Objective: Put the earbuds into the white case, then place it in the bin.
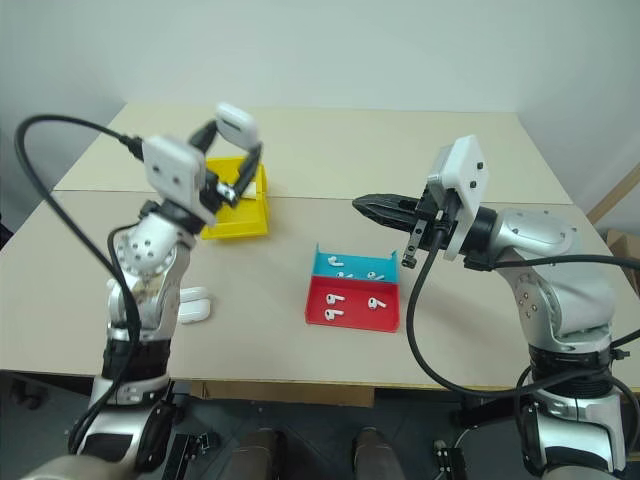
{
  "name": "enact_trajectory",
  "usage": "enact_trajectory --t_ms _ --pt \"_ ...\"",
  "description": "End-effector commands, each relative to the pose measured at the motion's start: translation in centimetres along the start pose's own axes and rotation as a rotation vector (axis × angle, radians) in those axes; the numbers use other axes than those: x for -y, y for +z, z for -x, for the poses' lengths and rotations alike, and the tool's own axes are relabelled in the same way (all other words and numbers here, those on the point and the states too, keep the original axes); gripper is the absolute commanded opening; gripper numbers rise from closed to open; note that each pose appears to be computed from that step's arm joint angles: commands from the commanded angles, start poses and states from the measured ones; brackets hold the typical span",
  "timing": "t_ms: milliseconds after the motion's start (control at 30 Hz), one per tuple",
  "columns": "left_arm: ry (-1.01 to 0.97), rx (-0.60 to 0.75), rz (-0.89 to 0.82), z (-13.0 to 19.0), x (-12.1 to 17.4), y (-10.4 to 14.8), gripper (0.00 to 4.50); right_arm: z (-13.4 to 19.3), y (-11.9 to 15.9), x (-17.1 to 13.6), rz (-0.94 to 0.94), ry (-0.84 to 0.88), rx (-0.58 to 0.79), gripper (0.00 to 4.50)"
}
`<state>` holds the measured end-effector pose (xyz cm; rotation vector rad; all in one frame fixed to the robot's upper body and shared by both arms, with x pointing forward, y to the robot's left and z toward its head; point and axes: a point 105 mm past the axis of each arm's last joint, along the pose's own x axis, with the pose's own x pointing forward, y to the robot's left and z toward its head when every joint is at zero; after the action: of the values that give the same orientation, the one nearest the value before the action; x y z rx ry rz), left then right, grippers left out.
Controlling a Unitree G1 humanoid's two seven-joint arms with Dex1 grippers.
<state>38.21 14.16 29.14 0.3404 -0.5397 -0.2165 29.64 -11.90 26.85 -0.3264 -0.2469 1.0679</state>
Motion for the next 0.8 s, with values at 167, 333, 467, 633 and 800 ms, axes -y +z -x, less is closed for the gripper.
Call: enact_trajectory --t_ms 167,333,467,633,800 --pt "0.193 -0.286 -0.004 -2.2 -3.2 -3.2 2.74 0.2 0.1 0.4 0.030 -0.034 -0.032 0.01" --pt "0.154 -0.416 0.050 -1.9 -2.2 -5.9 2.74 0.2 -0.2 0.3 0.026 -0.039 -0.055 0.01" --pt "0.120 -0.493 0.133 -1.8 -1.7 -7.2 2.74 0.3 -0.5 0.2 0.022 -0.044 -0.070 0.01" --pt "0.122 -0.576 0.124 -1.4 -1.8 -9.3 2.74 0.3 -0.7 0.0 0.021 -0.047 -0.085 0.01" --pt "0.091 -0.532 0.124 -1.9 -1.6 -8.7 4.44 0.2 -0.9 -0.2 0.027 -0.044 -0.091 0.00"
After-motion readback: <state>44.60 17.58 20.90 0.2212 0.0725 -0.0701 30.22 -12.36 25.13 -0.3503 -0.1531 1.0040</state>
